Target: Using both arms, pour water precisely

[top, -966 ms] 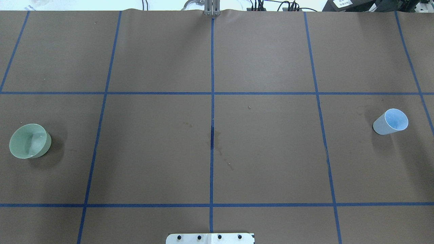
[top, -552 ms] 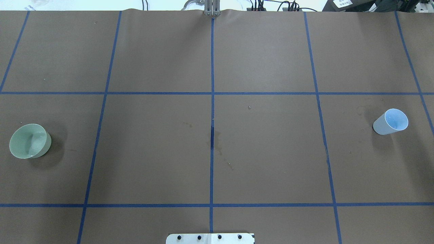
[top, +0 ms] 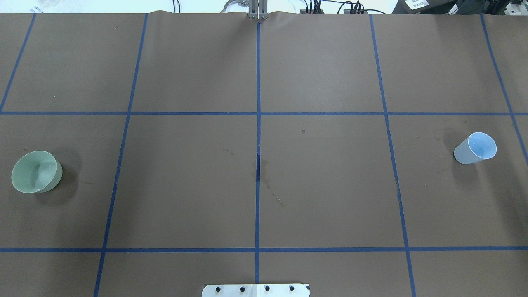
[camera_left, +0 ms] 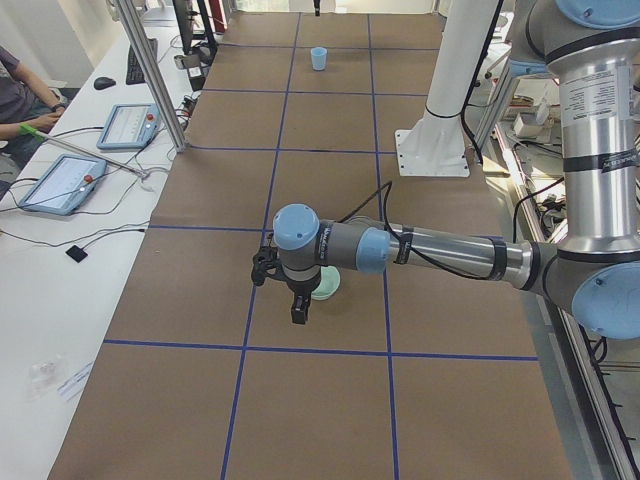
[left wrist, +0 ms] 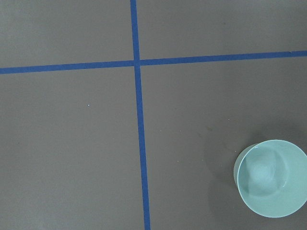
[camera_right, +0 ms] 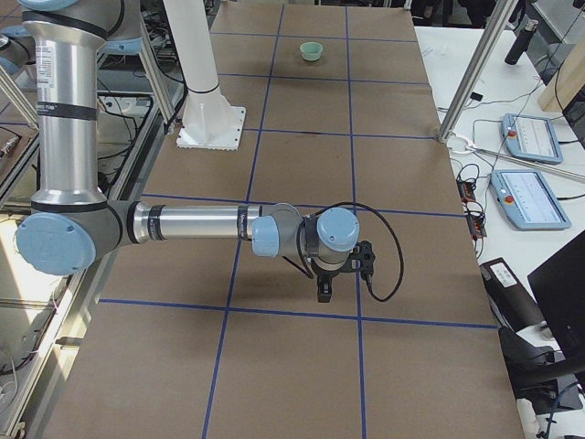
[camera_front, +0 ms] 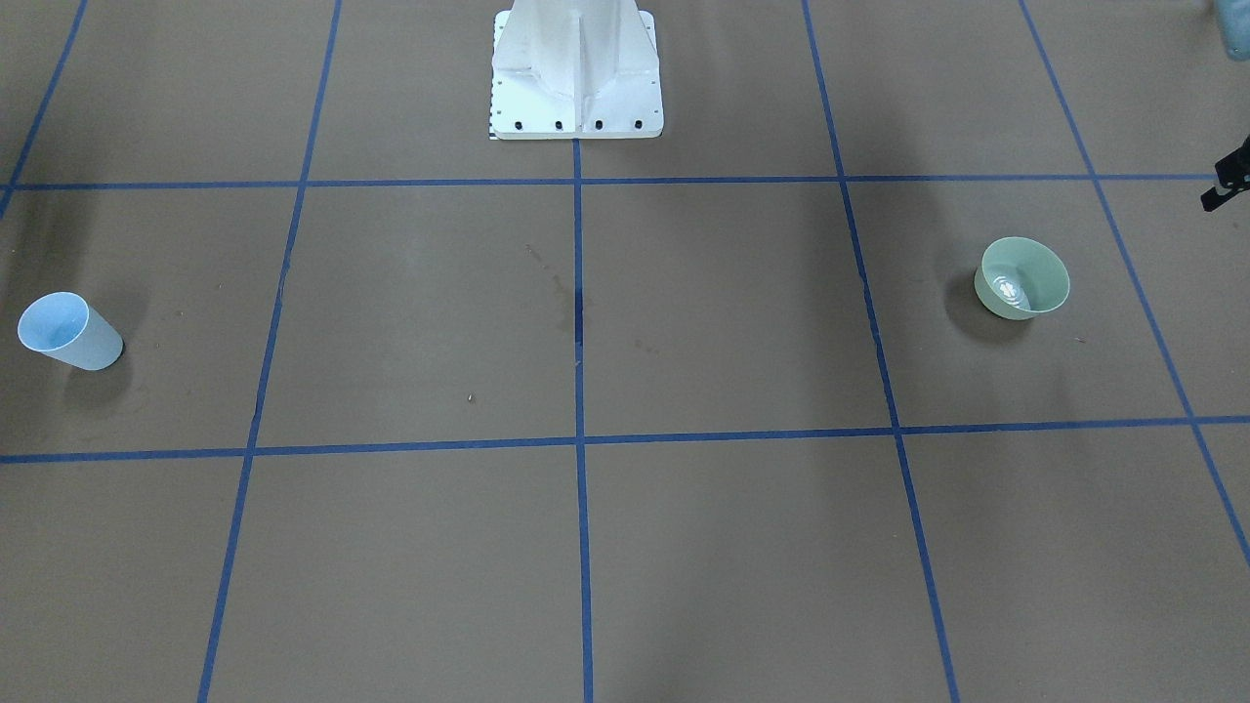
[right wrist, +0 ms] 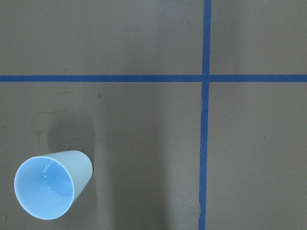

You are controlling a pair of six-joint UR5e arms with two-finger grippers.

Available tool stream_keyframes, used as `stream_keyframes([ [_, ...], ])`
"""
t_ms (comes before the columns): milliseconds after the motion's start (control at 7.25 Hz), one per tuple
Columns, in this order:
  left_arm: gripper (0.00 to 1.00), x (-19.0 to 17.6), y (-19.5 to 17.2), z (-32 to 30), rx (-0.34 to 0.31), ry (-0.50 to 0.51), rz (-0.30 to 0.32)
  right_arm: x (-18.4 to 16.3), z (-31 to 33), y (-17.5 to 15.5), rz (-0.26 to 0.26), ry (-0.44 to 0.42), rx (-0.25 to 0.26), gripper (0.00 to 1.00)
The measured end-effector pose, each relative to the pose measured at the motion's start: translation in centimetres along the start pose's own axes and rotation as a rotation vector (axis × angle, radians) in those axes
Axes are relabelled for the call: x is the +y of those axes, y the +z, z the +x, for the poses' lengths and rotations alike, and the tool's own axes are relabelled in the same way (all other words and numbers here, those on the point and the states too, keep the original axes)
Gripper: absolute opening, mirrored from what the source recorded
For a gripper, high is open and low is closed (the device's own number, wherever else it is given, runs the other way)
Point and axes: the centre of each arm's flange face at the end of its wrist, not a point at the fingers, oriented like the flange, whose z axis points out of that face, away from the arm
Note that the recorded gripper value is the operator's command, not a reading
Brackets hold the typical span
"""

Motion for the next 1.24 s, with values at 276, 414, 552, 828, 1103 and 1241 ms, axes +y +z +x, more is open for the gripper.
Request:
stream_keyframes([
  [276,1.00,-2.2,5.2,3.5,0.020,0.054,-0.035,0.9,0.3,0.7,0.043,-0.069,-0.002,1.00],
  [414,1.00,-2.5,7.6,3.8,0.030,0.074,-0.035,1.1,0.2,1.2,0.043,-0.085,-0.002,1.00],
  [552,1.00,-2.5,9.4,3.7,0.036,0.066,-0.040,1.1,0.0,1.6,0.040,-0.098,-0.003,1.00],
  [828,1.00,-2.7,11.9,5.0,0.043,0.013,-0.068,1.0,-0.5,1.8,0.042,-0.118,-0.002,1.00],
  [1103,0.98,-3.9,14.0,6.0,0.044,-0.001,-0.101,1.0,-0.8,2.2,0.036,-0.128,-0.002,1.00],
  [1241,0.67,-4.4,15.2,6.5,0.043,0.004,-0.120,1.0,-0.9,2.3,0.033,-0.130,-0.005,1.00],
])
